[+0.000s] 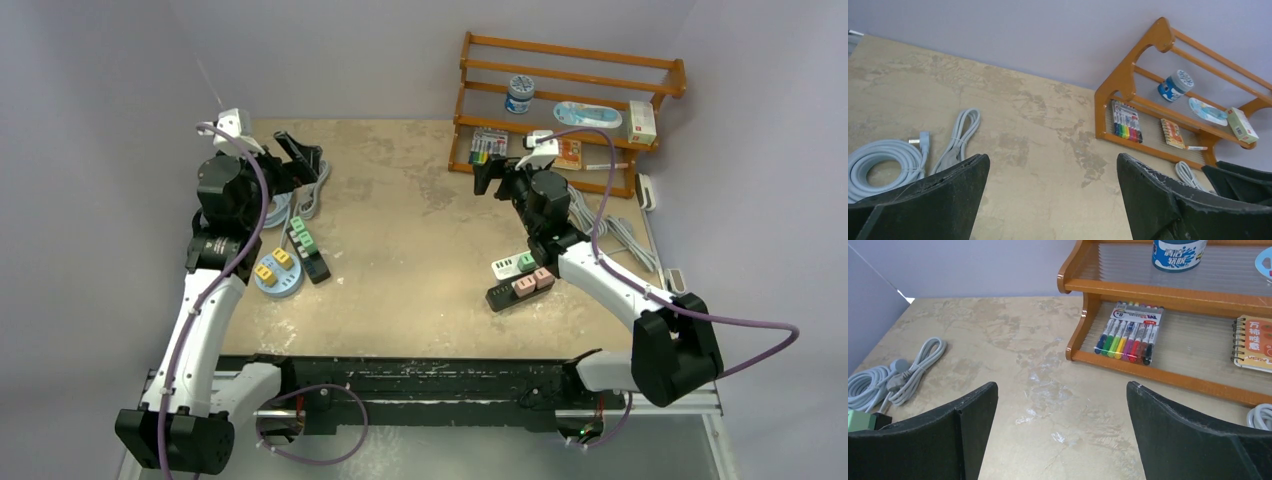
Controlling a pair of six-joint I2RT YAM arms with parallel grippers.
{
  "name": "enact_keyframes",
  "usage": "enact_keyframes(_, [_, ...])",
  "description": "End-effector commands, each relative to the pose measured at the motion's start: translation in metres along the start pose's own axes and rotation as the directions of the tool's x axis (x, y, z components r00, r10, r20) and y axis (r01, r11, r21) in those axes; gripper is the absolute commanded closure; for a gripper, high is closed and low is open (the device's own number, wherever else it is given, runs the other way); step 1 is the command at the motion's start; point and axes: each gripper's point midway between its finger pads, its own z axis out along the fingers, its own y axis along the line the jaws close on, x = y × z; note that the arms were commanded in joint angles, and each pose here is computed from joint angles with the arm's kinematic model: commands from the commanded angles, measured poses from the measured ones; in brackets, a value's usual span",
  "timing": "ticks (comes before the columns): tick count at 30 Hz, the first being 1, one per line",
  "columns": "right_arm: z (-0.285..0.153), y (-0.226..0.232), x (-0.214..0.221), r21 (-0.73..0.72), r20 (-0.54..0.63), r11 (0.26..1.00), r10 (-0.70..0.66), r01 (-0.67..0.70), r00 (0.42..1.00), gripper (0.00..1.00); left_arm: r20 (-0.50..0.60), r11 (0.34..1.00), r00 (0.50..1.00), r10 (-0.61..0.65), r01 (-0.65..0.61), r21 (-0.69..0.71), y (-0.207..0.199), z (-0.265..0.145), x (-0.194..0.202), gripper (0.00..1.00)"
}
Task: Pull the plug off the socket
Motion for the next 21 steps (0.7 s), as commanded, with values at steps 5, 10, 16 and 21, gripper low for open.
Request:
enact_keyframes(5, [0.000,-0.030,0.009,-0.027,-0.099,0.949,0.309,-0.313,0.946,0.00,0.142,0.971,0.990,0.015,0.020,-0.239,0.044,-0.003,-0.022,0.01])
enact_keyframes(10, [-0.007,-0.087,0.025,0.062,-0.149,0.846,0.533,-0.530,0.833,0.00,0.182,0.960,0.983,0.005,0.047,-0.277,0.051,-0.013,-0.027,0.01])
enact_keyframes(16, [-0.028,-0.143,0.024,0.443,-0.154,0.845,0.400,-0.299,0.903,0.00,0.179,0.980,0.984,0.006,0.030,-0.199,0.042,-0.017,-0.016,0.01])
enact_keyframes(21, [-0.057,-0.158,0.055,0.577,-0.292,0.796,0.409,-0.182,0.864,0.01,0.074,0.997,0.995,0.074,-0.071,-0.038,0.022,-0.007,0.015,0.01])
